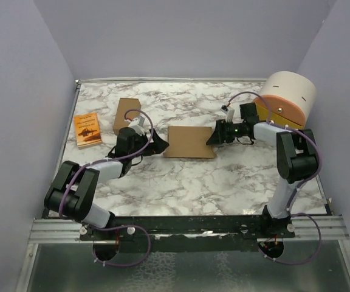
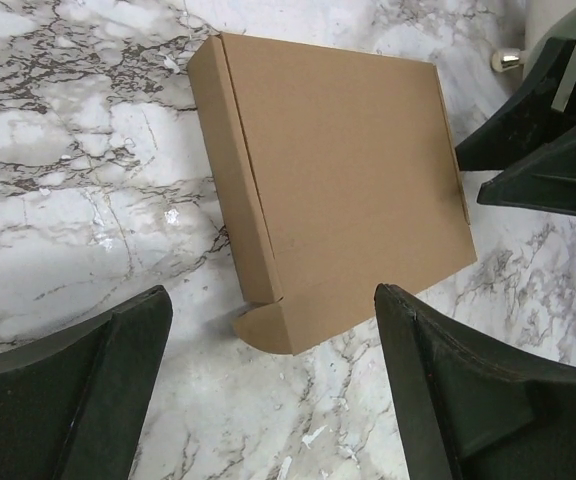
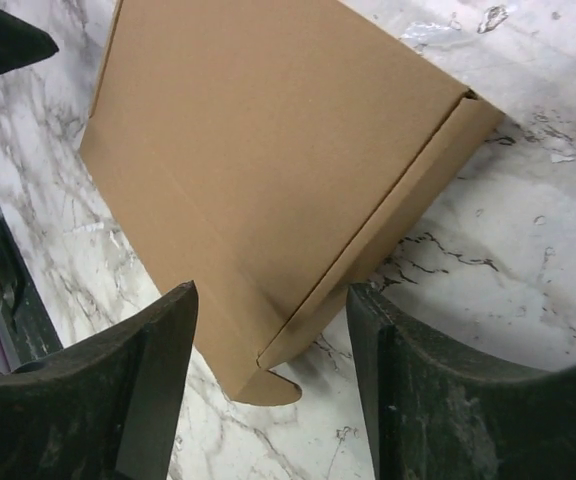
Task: Fold the paper box
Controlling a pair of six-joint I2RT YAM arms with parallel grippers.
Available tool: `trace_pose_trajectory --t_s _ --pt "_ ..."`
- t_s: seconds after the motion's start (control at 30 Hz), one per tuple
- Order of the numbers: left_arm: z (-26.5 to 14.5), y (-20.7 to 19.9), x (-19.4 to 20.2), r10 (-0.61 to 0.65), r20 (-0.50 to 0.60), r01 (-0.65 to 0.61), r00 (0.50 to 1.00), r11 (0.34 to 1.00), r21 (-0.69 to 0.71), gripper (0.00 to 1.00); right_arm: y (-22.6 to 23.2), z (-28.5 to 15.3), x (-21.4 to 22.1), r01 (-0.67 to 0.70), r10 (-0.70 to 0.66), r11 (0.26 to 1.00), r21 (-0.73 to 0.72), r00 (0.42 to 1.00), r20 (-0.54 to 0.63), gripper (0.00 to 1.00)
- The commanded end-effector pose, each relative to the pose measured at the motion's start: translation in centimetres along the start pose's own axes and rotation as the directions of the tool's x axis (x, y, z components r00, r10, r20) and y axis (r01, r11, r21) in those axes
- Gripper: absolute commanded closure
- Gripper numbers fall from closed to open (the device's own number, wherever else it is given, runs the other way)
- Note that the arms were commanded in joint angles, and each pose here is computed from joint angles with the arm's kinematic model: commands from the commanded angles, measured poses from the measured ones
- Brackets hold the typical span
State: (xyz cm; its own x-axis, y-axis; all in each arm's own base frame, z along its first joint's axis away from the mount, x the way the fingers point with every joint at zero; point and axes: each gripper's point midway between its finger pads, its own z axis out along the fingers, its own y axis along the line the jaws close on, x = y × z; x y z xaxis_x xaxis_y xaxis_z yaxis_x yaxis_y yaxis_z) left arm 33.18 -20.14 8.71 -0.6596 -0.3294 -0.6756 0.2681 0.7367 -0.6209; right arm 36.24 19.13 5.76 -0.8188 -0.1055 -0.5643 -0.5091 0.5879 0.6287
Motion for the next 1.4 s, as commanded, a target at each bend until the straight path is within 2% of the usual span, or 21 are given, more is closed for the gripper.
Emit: trace_pose_trajectory --t_s 0.0,0.2,0.27,0.3,0.47,0.7,0.9,1.1,1.37 --pt "1.3 -0.9 -0.7 -0.027 0.015 0.025 1.000 0.997 0.076 0.14 -1.6 0.7 -0.6 -0.051 0.049 0.996 0.073 0.998 0.031 0.41" --pt "2.6 0.4 0.5 -0.053 -0.023 0.055 0.998 0.994 0.097 0.14 -3.2 1.1 0.7 -0.095 0.094 0.989 0.117 0.995 0.010 0.58" --pt "2.9 0.6 0.6 -0.064 -0.023 0.066 0.998 0.993 0.102 0.14 -3.8 0.8 0.9 -0.104 0.103 0.985 0.140 0.995 0.013 0.73" --pt "3.0 0.7 0.6 -0.066 -0.025 0.068 0.998 0.993 0.102 0.14 -4.0 0.7 0.9 -0.108 0.107 0.983 0.149 0.994 0.016 0.77" --pt "3.6 1.4 1.2 -0.086 -0.043 0.089 0.995 0.993 0.084 0.12 -4.1 0.7 1.3 -0.110 0.109 0.984 0.138 0.994 0.011 0.84" --pt "2.9 3.1 3.1 -0.131 -0.080 0.132 0.988 0.991 0.001 0.08 -2.0 1.8 2.4 -0.150 0.149 0.988 -0.018 0.988 -0.050 0.87" --pt "-0.9 3.9 4.2 -0.167 -0.030 0.164 0.986 0.983 -0.088 0.07 0.5 3.2 2.6 -0.149 0.141 0.985 -0.088 0.986 -0.091 0.88" --pt "-4.4 4.1 4.4 -0.225 0.070 0.232 0.972 0.965 -0.126 0.07 -0.5 3.8 2.8 -0.180 0.176 0.983 -0.039 0.980 -0.096 0.88" --pt "-5.0 2.7 4.1 -0.332 0.131 0.339 0.934 0.940 -0.033 0.07 -1.8 3.1 3.0 -0.241 0.239 0.971 -0.011 0.968 -0.077 0.88"
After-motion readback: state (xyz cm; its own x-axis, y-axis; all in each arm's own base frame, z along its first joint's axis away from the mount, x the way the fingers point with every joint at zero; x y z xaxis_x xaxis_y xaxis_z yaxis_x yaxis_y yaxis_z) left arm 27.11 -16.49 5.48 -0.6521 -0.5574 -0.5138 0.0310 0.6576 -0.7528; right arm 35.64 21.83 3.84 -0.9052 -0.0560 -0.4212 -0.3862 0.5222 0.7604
